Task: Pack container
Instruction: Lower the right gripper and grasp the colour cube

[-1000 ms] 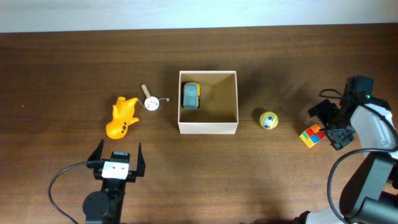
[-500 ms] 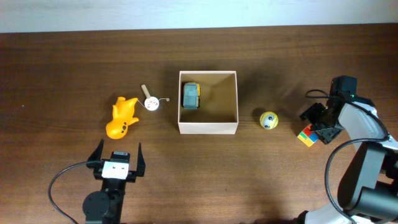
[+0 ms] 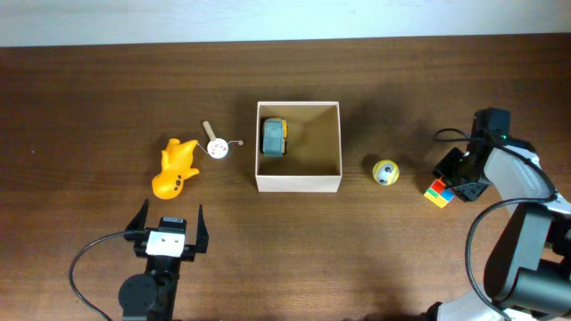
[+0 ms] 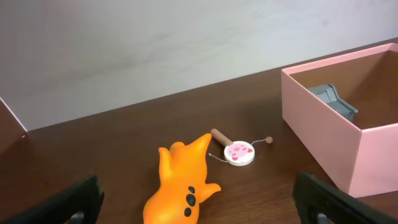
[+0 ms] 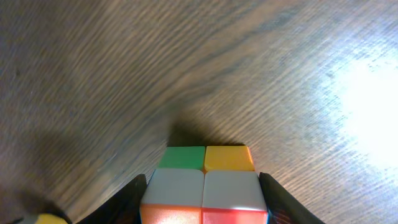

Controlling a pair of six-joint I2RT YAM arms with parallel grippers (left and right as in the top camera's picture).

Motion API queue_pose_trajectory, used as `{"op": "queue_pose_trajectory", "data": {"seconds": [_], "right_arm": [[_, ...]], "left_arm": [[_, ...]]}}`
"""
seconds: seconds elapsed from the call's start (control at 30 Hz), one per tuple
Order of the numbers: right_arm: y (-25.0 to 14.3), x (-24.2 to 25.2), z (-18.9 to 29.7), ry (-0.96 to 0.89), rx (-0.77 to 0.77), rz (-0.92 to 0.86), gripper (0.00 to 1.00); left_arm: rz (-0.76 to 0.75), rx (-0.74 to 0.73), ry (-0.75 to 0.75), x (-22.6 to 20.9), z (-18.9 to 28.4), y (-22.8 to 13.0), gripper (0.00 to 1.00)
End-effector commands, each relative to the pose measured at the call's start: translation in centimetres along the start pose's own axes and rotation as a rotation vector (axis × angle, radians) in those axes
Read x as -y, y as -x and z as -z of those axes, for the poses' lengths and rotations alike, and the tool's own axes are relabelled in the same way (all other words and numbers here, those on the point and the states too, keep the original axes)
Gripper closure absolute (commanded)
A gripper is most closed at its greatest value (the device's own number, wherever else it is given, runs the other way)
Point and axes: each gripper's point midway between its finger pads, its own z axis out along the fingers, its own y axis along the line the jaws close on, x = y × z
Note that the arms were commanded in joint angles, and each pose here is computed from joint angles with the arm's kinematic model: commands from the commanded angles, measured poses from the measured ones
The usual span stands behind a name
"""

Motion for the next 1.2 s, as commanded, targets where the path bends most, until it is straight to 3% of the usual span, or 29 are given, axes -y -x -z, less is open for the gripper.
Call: {"op": "queue_pose_trajectory", "data": {"seconds": [0.0,0.3,0.8,0.93,1.17], "right_arm": [[-0.6,-0.3,-0.4,-0.01,-0.01,0.089,0.5],[-1.1,-0.8,-0.6,-0.012,-0.015,0.166,0.36],[-2.7,0.1,-2.1,-0.024,-0.039,0.173,0.37],[-2.4,0.0,-2.1,-0.019,-0.029,0.173,0.47],[-2.2,-0.2,-2.2,-0.014,-0.019,0.199,0.47]], "left_arm": [[-0.015,-0.004,0.007,-0.1,0.0,-0.2,0.01],[-0.015,-0.004,0.007,-0.1,0.0,-0.2,0.01],[-0.015,-0.004,0.007,-0.1,0.0,-0.2,0.01],[-0.015,-0.004,0.007,-0.1,0.0,-0.2,0.01],[-0.015,-0.004,0.007,-0.1,0.0,-0.2,0.01]]}}
